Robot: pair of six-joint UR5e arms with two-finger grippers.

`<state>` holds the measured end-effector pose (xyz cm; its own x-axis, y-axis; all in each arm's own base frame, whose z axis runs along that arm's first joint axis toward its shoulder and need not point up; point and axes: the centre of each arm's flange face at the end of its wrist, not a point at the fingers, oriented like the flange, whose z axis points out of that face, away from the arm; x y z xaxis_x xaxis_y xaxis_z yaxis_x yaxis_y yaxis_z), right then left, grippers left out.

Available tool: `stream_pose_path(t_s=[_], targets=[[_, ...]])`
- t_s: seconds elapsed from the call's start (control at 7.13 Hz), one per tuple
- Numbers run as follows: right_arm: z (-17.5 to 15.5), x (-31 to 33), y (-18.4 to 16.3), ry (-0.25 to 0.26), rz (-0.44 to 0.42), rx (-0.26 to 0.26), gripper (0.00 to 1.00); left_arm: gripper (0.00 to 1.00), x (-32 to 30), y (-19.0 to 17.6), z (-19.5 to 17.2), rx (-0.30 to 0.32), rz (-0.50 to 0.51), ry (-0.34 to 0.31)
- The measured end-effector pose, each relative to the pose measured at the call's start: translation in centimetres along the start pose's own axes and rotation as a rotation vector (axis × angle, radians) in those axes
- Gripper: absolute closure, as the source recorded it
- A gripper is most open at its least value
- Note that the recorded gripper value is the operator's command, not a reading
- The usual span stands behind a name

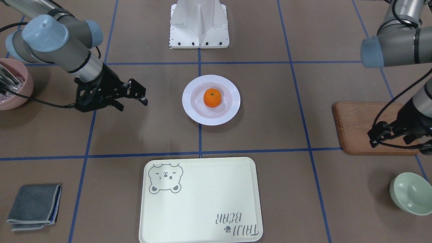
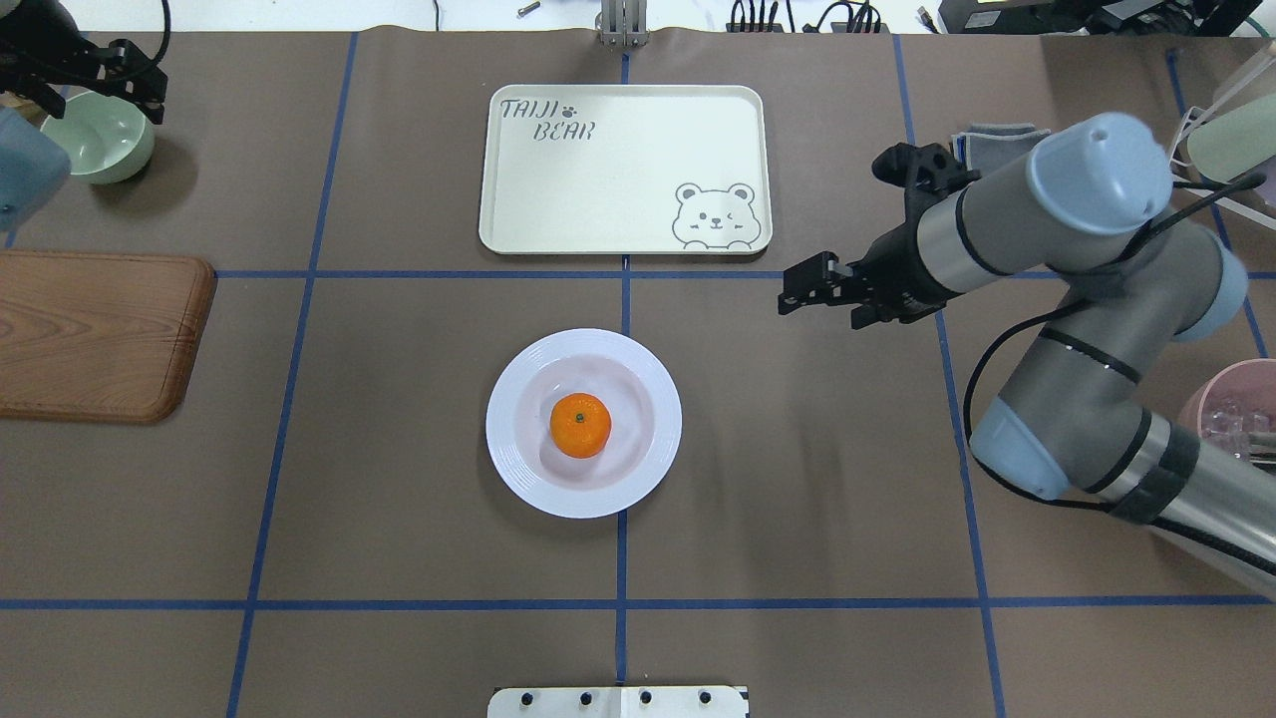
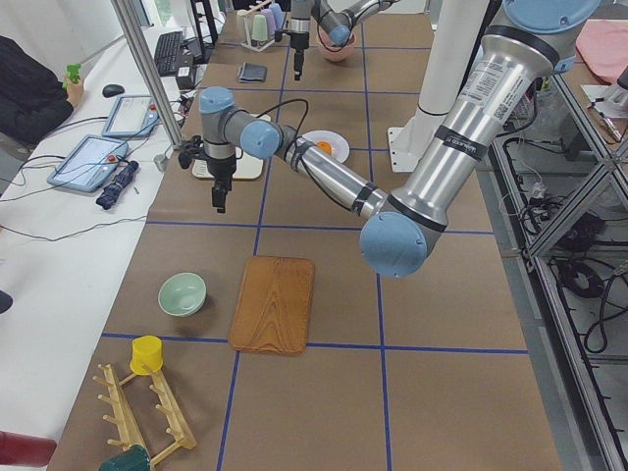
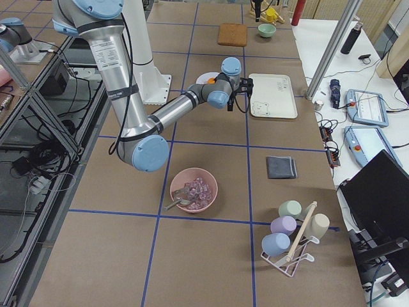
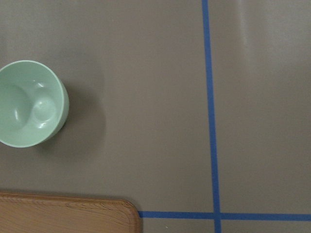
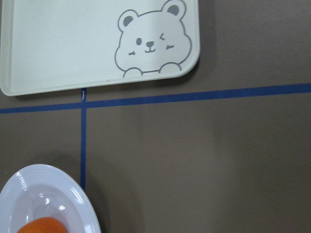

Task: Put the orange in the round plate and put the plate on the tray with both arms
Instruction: 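Move the right gripper to the plate rim and grip the rim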

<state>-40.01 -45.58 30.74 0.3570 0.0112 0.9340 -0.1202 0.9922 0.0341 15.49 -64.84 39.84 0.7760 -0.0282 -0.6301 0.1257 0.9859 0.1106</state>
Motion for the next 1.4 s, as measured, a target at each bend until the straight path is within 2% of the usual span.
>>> stream_pose_path(t_s=[0.28, 0.56, 0.84, 0.98, 1.4], targets=[[3.0, -1.4, 2.7, -0.072, -0.006, 0.045, 0.00, 0.02, -2.2, 0.2, 0.6, 0.024, -0.004, 0.005], [6.7, -2.7, 3.6, -0.161, 0.041, 0.081, 0.00, 0.02, -3.3, 0.1, 1.0, 0.025, -0.016, 0.000], [9.4, -3.6, 5.3, -0.228, 0.069, 0.107, 0.00, 0.02, -4.2, -0.2, 1.0, 0.024, -0.030, -0.006], [10.2, -3.9, 6.4, -0.244, 0.077, 0.110, 0.00, 0.02, -4.5, -0.3, 1.2, 0.021, -0.035, -0.009], [12.5, -4.1, 8.9, -0.241, 0.082, 0.096, 0.00, 0.02, -5.1, -0.4, 1.9, 0.009, -0.046, -0.017]])
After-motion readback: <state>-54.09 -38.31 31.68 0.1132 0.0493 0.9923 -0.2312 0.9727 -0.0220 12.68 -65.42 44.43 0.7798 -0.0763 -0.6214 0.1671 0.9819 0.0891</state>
